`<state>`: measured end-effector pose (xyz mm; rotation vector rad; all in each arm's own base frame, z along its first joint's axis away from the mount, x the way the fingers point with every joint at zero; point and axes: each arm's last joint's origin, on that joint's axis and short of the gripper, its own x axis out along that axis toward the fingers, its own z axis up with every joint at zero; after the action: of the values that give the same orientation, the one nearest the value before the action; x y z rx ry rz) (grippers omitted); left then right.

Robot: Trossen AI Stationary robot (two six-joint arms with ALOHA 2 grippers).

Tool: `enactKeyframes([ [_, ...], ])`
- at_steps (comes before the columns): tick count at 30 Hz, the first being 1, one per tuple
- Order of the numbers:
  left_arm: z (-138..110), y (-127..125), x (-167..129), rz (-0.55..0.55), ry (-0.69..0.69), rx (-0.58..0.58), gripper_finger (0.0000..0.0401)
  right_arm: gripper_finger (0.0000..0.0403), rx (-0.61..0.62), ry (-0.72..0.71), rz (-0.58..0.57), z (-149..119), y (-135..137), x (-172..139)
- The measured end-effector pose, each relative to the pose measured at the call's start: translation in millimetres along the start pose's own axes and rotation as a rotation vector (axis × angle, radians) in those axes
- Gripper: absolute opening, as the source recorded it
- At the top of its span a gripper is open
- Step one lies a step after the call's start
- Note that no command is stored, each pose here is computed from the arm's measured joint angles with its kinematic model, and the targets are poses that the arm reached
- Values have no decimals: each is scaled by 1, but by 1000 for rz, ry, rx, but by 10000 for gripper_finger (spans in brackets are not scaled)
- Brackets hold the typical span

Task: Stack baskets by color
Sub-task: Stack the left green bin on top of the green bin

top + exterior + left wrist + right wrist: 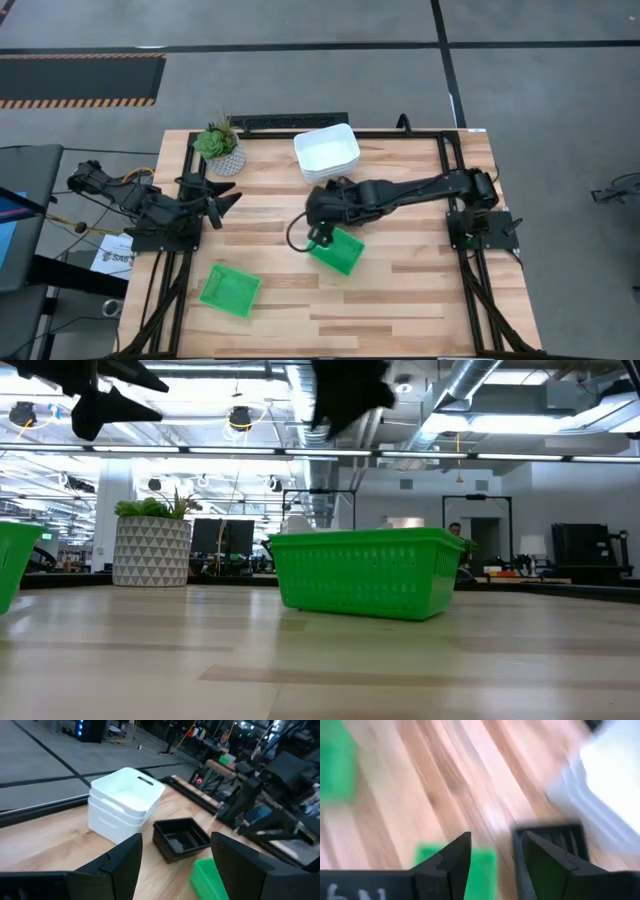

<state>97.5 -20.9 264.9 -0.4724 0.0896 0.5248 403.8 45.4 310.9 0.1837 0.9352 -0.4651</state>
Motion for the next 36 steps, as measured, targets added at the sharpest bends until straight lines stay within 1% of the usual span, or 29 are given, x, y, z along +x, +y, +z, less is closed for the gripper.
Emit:
enactKeyframes([
  [3, 3, -2, 0, -17, -18, -31, 224, 197, -1, -122, 72, 12, 11, 5],
  [6, 5, -4, 0, -32, -37, -66, 224, 198, -32, -210, 131, 18, 28, 21],
  [9, 8, -6, 0, -47, -51, -92, 224, 198, -66, -248, 200, 17, 46, 44],
  [11, 8, -6, 0, -52, -56, -101, 224, 196, -54, -298, 258, 20, 56, 57],
  [15, 10, -7, -1, -61, -67, -119, 224, 194, -50, -341, 343, 17, 75, 83],
  [19, 11, -8, -1, -63, -71, -124, 224, 194, -47, -368, 388, 12, 89, 107],
  [24, 11, -8, -1, -62, -71, -125, 224, 194, -100, -378, 394, 14, 111, 130],
  [26, 11, -8, -1, -64, -73, -136, 224, 194, -128, -384, 416, 16, 122, 140],
  [32, 11, -8, -1, -64, -74, -139, 224, 192, -201, -378, 443, 26, 143, 147],
  [33, 11, -8, -1, -65, -74, -139, 224, 192, -220, -361, 439, 25, 145, 148],
  [35, 11, -8, -1, -64, -74, -139, 224, 193, -222, -392, 464, 23, 149, 154],
  [36, 11, -8, -1, -64, -74, -139, 224, 193, -228, -382, 462, 20, 150, 156],
])
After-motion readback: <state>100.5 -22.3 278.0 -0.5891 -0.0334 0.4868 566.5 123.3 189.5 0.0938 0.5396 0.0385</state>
